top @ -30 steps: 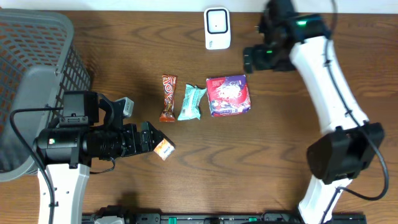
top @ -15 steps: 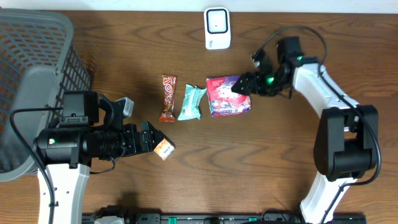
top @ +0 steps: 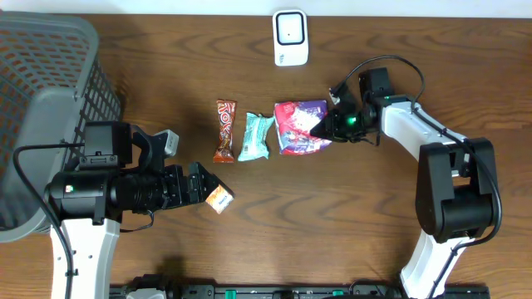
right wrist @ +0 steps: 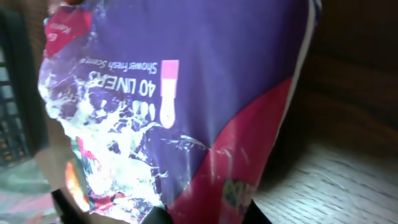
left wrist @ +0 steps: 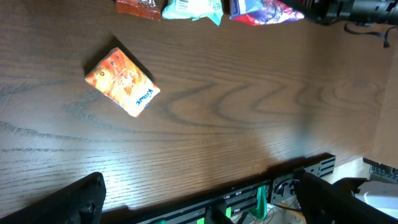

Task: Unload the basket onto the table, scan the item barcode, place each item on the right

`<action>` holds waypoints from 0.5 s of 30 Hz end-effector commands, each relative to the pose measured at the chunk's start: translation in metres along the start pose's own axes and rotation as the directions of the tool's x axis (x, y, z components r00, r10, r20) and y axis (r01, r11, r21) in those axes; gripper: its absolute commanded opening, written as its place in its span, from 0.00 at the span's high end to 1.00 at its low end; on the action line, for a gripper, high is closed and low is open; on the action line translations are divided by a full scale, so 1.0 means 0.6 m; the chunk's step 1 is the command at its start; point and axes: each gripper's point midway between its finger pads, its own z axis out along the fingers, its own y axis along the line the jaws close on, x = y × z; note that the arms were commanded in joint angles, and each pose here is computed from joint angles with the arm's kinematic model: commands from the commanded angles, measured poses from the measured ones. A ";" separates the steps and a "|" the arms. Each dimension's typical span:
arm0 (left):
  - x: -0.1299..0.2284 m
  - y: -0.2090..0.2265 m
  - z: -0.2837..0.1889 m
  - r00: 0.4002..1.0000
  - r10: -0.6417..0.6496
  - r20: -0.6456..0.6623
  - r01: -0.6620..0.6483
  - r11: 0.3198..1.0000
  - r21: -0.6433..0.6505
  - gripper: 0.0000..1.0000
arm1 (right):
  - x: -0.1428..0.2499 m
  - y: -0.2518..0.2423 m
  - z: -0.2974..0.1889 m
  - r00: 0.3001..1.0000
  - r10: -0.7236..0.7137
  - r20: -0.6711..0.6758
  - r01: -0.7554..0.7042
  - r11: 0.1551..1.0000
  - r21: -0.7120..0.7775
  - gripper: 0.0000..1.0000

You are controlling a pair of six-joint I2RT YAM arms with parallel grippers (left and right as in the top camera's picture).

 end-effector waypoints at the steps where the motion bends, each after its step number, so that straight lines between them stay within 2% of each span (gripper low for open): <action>1: 0.001 0.002 0.002 1.000 0.011 -0.003 -0.011 1.000 -0.009 0.02 | -0.066 0.085 -0.047 0.994 -0.052 0.099 0.062 0.994 -0.093 0.99; 7: 0.001 0.002 0.002 1.000 0.011 -0.003 -0.011 1.000 -0.009 0.02 | -0.192 0.155 -0.119 0.933 -0.051 0.355 0.070 0.997 -0.042 0.99; 10: 0.001 0.002 0.002 1.000 0.011 -0.003 -0.011 1.000 -0.009 0.02 | -0.238 0.159 -0.129 0.873 -0.001 0.488 -0.002 1.000 0.005 0.99; 15: 0.001 0.002 0.002 1.000 0.011 -0.003 -0.011 1.000 -0.009 0.02 | -0.291 0.188 -0.118 0.790 -0.007 0.613 0.029 0.999 -0.026 0.99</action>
